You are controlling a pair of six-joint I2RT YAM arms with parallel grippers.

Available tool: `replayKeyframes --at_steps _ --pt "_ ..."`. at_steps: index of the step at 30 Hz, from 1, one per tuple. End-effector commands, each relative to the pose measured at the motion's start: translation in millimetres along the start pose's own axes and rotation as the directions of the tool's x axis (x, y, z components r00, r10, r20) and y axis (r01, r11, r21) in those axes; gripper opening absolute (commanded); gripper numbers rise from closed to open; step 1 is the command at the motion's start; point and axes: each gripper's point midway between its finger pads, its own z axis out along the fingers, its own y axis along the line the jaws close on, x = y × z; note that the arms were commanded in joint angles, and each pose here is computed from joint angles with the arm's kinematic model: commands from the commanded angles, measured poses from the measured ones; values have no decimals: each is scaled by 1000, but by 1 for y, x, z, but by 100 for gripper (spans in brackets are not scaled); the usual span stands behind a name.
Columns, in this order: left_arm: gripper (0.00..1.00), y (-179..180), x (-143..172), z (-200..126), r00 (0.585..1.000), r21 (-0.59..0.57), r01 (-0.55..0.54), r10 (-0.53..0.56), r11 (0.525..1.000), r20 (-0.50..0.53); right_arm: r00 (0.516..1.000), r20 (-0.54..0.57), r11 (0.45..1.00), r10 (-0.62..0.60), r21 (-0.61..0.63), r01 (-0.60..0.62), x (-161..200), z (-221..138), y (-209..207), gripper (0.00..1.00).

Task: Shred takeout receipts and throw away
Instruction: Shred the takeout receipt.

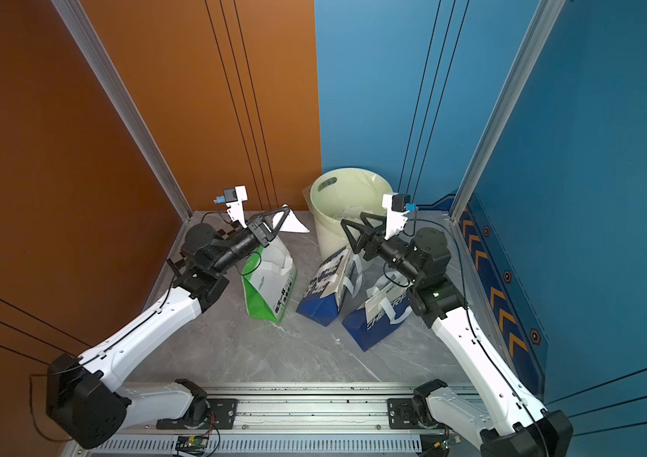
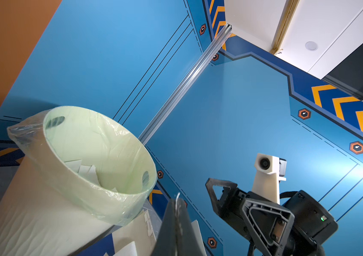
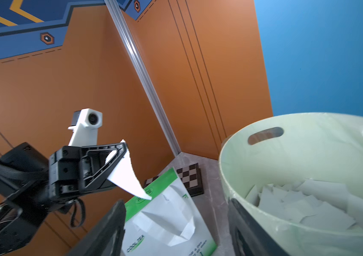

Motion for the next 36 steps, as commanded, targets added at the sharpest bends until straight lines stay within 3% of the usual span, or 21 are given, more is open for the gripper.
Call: replayKeyframes --at_steps 1,7,17,21,28,33,36 --pt "0 -28 -14 8 1000 106 12 -15 994 23 988 13 968 152 -203 -147 -1 1 35 75" --pt "0 -39 -9 19 999 150 36 -37 988 5 974 22 936 225 -282 -210 1 13 47 79" --pt "0 -50 -7 24 998 213 59 -63 975 11 974 -19 939 224 -262 -221 14 46 53 79" --pt "0 -50 -5 27 998 216 64 -67 974 6 973 -36 925 226 -304 -226 15 56 67 70" --pt "0 -48 -1 26 998 213 67 -69 975 -2 975 -14 938 223 -270 -218 11 63 62 44" --pt "0 -50 2 25 998 219 65 -64 974 -12 972 -2 950 234 -214 -229 10 69 50 45" --pt "0 -50 2 25 998 221 60 -59 974 -11 973 4 948 231 -224 -225 6 70 51 33"
